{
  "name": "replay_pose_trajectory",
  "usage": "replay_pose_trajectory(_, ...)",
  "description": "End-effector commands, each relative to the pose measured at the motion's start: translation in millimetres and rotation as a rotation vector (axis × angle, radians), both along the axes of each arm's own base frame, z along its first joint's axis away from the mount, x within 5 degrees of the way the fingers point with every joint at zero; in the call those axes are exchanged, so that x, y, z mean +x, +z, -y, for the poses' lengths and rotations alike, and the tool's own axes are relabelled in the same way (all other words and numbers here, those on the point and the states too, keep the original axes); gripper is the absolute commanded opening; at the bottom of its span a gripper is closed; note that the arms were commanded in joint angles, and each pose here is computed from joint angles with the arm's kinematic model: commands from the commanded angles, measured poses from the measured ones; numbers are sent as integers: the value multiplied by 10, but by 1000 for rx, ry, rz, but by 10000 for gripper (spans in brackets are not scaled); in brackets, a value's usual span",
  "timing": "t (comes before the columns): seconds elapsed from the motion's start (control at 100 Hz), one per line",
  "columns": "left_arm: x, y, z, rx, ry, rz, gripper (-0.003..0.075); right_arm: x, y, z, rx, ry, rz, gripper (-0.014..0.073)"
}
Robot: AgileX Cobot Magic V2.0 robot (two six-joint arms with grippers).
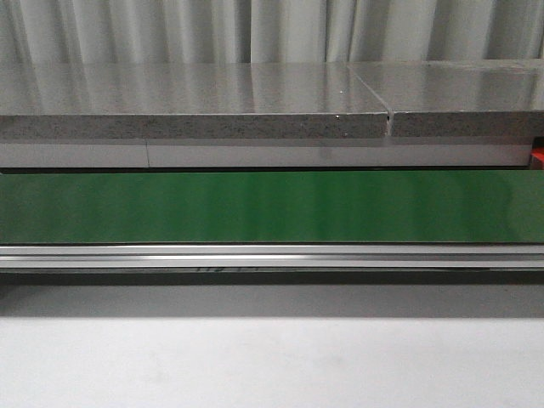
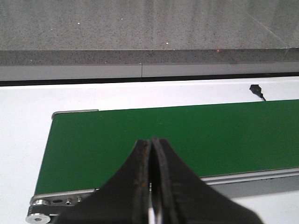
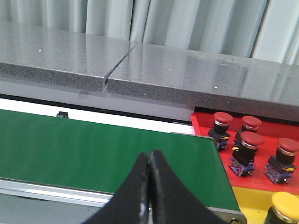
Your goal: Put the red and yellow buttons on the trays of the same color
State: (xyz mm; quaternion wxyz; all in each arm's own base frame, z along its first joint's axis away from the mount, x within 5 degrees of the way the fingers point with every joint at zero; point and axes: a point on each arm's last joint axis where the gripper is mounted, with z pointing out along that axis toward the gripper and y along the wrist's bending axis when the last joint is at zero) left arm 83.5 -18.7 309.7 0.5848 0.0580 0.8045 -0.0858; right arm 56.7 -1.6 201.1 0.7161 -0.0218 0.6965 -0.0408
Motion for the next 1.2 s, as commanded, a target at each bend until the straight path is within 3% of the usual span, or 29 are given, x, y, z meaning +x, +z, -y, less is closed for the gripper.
replay_pose_trajectory(0.0,14,149,-3,-26,10,92,-19,-10,108,-6,-10,6,93,-68)
replay_pose_trajectory(0.48,16,151,-10,-10,14,98,-19,-10,108,-6,-10,6,93,-68)
replay_pose_trajectory(0.66,-8,220,-58,34,54,195,-19,-10,108,-6,-10,6,93,-68)
replay_pose_trajectory(0.79,-69,212,-96,3,96,287,-19,-10,108,-6,-10,6,93,-68)
replay_pose_trajectory(1.07,-173,-230,-133,-53,133,443,-19,-10,108,-6,-10,6,93,-68)
replay_pose_trajectory(1.19,-227,-480,-137,-61,134,440,-19,-10,108,-6,-10,6,93,-68)
